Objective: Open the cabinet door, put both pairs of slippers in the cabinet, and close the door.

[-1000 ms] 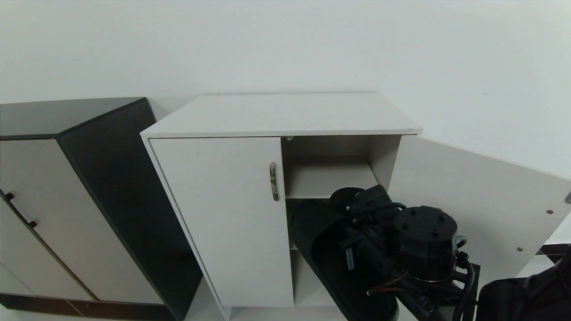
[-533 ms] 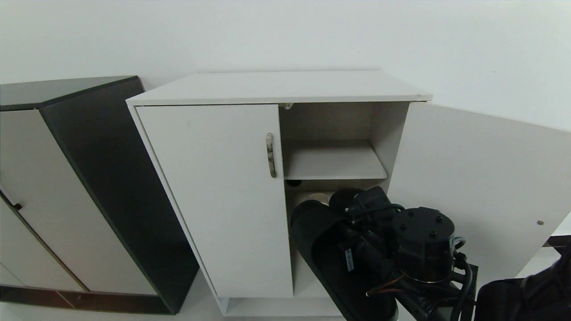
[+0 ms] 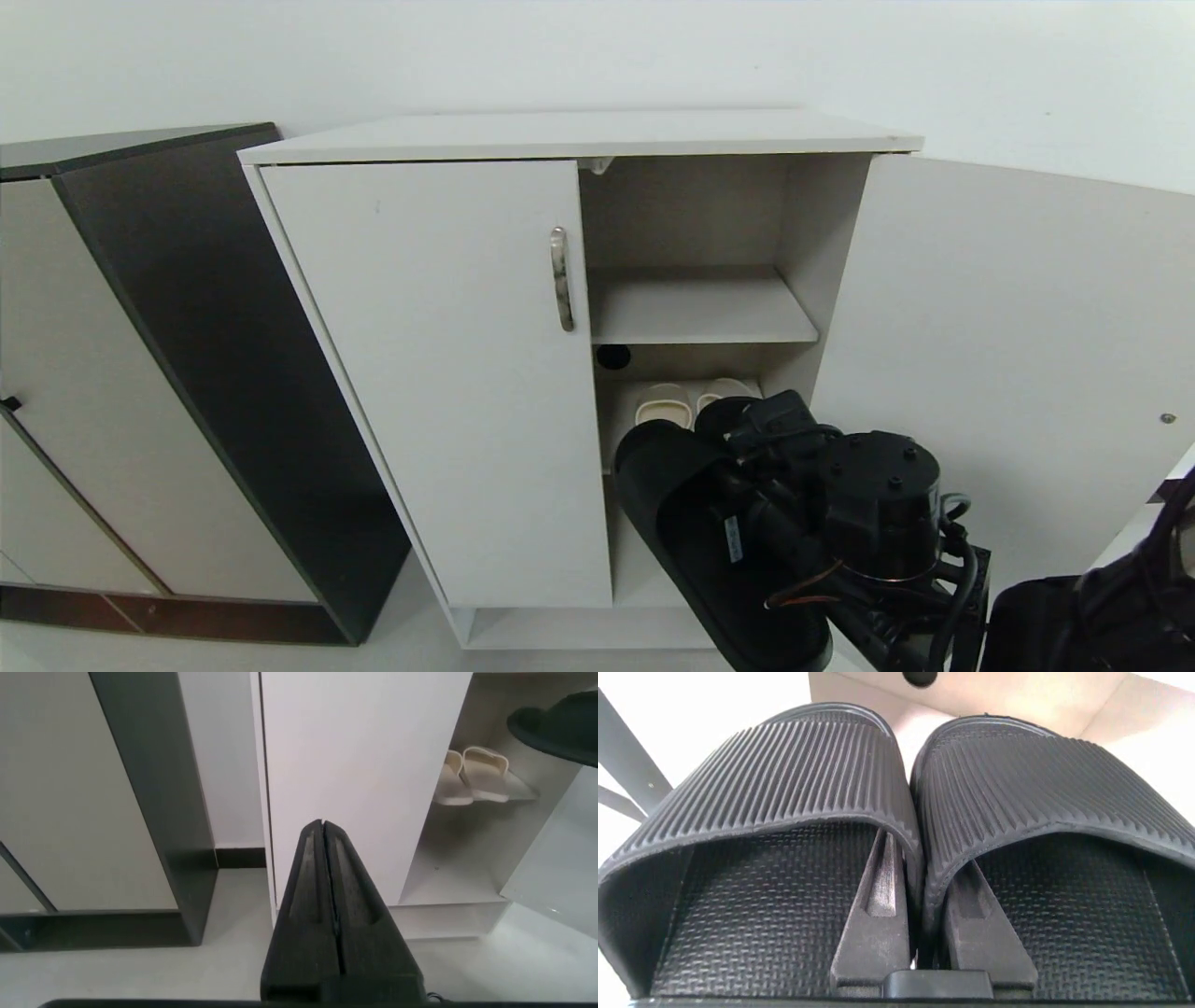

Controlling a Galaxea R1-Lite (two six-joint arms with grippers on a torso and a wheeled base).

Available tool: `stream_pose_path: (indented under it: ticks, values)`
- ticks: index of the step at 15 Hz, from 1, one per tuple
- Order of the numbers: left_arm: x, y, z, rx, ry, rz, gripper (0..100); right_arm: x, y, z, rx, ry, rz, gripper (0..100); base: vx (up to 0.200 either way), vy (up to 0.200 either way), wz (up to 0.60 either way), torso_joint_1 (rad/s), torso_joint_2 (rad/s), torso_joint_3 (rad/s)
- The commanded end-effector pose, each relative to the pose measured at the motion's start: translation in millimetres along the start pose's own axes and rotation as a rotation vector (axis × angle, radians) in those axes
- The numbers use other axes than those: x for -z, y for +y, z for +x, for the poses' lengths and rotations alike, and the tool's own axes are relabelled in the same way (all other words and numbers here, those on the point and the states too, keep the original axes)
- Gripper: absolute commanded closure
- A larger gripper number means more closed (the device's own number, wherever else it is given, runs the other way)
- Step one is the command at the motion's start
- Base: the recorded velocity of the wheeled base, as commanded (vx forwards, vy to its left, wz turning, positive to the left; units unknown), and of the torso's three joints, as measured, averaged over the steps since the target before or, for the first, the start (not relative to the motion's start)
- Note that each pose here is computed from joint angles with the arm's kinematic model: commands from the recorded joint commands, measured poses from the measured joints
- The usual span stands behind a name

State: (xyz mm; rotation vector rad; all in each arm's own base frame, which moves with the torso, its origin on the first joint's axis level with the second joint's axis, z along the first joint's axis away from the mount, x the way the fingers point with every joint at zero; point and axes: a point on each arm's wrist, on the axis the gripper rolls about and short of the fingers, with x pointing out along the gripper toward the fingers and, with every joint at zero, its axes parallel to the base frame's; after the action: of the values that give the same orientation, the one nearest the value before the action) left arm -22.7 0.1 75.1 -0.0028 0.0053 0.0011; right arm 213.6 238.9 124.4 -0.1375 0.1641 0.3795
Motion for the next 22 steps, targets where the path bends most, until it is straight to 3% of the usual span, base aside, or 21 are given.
stream_pose_path:
  ticks: [1, 5, 6, 10, 11, 15, 22]
  values:
    - [-0.1, 0.0, 0.0, 0.0, -0.001, 0.0, 100, 3.0, -0.9, 2.5, 0.005, 0.01, -0.007, 100, 0.0, 0.0, 0.0, 0.0, 0.0, 0.0]
    - [-0.1, 0.0, 0.0, -0.002, -0.001, -0.002, 100, 4.3, -3.5, 11.8, 0.054, 0.021, -0.06, 100, 0.0, 0.0, 0.0, 0.0, 0.0, 0.0]
    - [-0.1, 0.0, 0.0, -0.002, -0.001, 0.0, 100, -3.6, -0.1, 17.5, 0.131, 0.012, -0.054, 100, 0.0, 0.0, 0.0, 0.0, 0.0, 0.0]
    - [-0.1, 0.0, 0.0, 0.0, -0.001, 0.001, 100, -50.6, 16.0, 16.4, 0.236, 0.009, 0.047, 100, 0.0, 0.0, 0.0, 0.0, 0.0, 0.0]
    - [-0.1, 0.0, 0.0, -0.002, -0.001, 0.001, 100, -68.1, 21.4, 19.6, 0.281, -0.026, 0.107, 100, 0.0, 0.0, 0.0, 0.0, 0.0, 0.0]
    - [-0.1, 0.0, 0.0, -0.002, -0.001, 0.001, 100, -101.1, 24.9, 22.6, 0.303, -0.074, 0.148, 100, 0.0, 0.0, 0.0, 0.0, 0.0, 0.0]
    - [-0.1, 0.0, 0.0, -0.002, -0.001, 0.003, 100, -96.4, 26.6, 33.2, 0.346, -0.046, 0.125, 100, 0.0, 0.0, 0.0, 0.0, 0.0, 0.0]
